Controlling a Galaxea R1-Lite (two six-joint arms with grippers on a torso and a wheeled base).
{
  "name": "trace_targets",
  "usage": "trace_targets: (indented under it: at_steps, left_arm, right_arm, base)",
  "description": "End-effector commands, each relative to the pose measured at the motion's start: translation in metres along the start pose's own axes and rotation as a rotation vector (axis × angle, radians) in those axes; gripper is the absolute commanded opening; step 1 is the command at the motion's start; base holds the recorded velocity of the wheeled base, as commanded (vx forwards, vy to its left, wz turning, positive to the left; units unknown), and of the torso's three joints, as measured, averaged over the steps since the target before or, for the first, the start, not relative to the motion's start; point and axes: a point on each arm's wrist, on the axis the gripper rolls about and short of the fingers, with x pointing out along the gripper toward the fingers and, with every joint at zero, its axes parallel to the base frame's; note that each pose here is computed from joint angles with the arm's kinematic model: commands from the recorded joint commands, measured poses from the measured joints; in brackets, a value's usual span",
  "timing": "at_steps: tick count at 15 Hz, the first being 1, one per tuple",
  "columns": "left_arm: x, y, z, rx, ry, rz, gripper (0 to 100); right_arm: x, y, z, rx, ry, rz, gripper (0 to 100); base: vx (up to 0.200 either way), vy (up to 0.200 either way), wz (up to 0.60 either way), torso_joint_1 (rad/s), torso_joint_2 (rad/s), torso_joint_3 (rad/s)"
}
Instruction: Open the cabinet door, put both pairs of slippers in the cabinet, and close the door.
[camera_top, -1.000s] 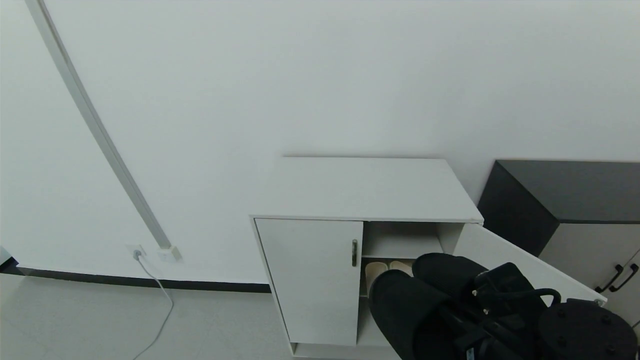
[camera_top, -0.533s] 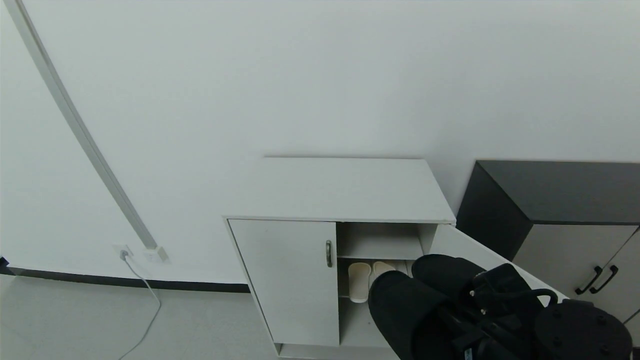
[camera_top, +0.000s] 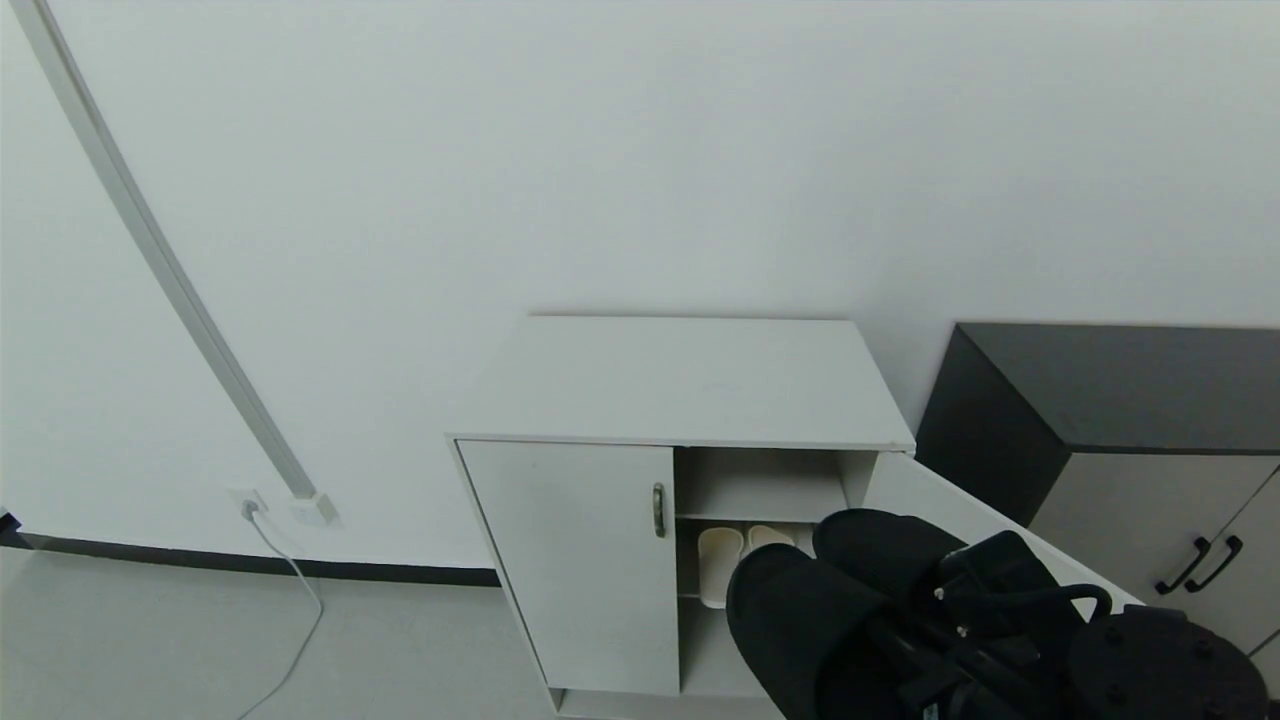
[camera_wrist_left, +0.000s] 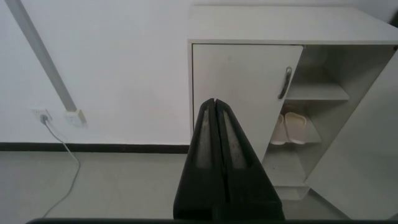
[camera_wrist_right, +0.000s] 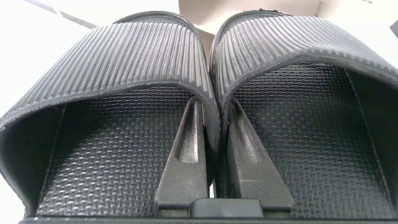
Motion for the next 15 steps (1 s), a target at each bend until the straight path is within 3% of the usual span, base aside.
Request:
trace_targets:
  at_steps: [1,12,15]
  left_arm:
    - [0.0001,0.0,0.0,-0.001,0.001,0.0,0]
    - [0.0001,0.0,0.0,0.001,0.001,0.0,0]
    - [0.0001,0.0,0.0,-0.001,0.001,0.0,0]
  right_arm:
    - [0.0001,0.0003,-0.0003,-0.001,0.001,0.001,0]
    - [-0.0023,0.0038,-0.0018,-0.008,0.004,0.019,0]
    - [-0.0023,0.004,-0.0025,-0.008,0.006,0.022,0]
  base:
    - [0.0,0.0,0.0,0.0,0.0,0.0]
    - [0.0,0.0,0.0,0.0,0.0,0.0]
    - [0.0,0.0,0.0,-0.139,0.29,0.154]
